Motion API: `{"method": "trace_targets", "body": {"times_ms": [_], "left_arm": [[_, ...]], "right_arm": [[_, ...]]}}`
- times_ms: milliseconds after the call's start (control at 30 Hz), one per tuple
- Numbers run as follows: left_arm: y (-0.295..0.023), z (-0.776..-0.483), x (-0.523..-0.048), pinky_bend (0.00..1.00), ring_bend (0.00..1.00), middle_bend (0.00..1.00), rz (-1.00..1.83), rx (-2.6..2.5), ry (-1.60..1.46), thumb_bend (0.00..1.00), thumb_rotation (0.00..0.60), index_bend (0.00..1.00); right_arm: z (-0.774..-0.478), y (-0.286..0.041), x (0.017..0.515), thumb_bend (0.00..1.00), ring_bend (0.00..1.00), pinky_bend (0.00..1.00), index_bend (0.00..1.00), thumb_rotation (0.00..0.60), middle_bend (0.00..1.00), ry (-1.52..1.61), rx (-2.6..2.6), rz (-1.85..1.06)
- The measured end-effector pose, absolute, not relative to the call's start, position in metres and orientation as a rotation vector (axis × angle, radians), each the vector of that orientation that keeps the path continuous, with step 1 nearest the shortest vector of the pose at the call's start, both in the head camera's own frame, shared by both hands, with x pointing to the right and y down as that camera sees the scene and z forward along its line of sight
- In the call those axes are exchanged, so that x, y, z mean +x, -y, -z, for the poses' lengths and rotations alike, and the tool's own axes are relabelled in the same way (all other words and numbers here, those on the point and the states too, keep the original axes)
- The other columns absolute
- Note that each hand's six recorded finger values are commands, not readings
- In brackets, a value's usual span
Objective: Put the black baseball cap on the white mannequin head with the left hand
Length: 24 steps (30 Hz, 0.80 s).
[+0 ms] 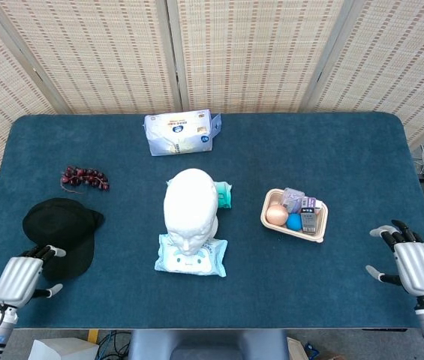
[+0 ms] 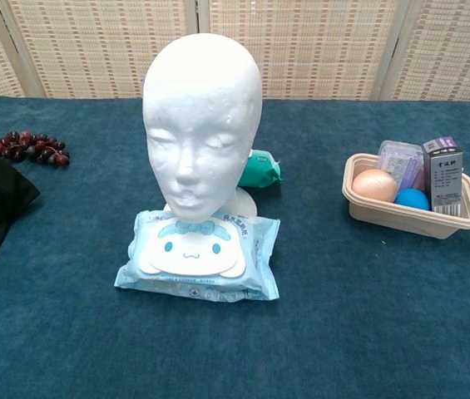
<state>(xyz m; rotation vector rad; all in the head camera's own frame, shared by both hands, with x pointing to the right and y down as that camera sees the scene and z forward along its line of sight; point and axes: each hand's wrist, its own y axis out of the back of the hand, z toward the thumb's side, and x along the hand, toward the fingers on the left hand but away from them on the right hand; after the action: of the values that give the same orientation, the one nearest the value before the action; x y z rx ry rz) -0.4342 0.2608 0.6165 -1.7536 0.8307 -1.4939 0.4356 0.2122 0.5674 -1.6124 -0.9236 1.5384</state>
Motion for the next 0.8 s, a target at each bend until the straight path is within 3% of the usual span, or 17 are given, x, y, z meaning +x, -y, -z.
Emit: {"method": "trace_targets", "body": {"times_ms": [800], "left_arm": [[-0.276,-0.656,-0.430,0.41,0.25,0.37,1.527,-1.689,-0.702,0.03,0.600,0.32]], "right_arm": [[-0.566,-0.213,0.435,0.00,0.15,0.29,0.33,0.600,0.31,0.928,-1.618,-1.530]]}}
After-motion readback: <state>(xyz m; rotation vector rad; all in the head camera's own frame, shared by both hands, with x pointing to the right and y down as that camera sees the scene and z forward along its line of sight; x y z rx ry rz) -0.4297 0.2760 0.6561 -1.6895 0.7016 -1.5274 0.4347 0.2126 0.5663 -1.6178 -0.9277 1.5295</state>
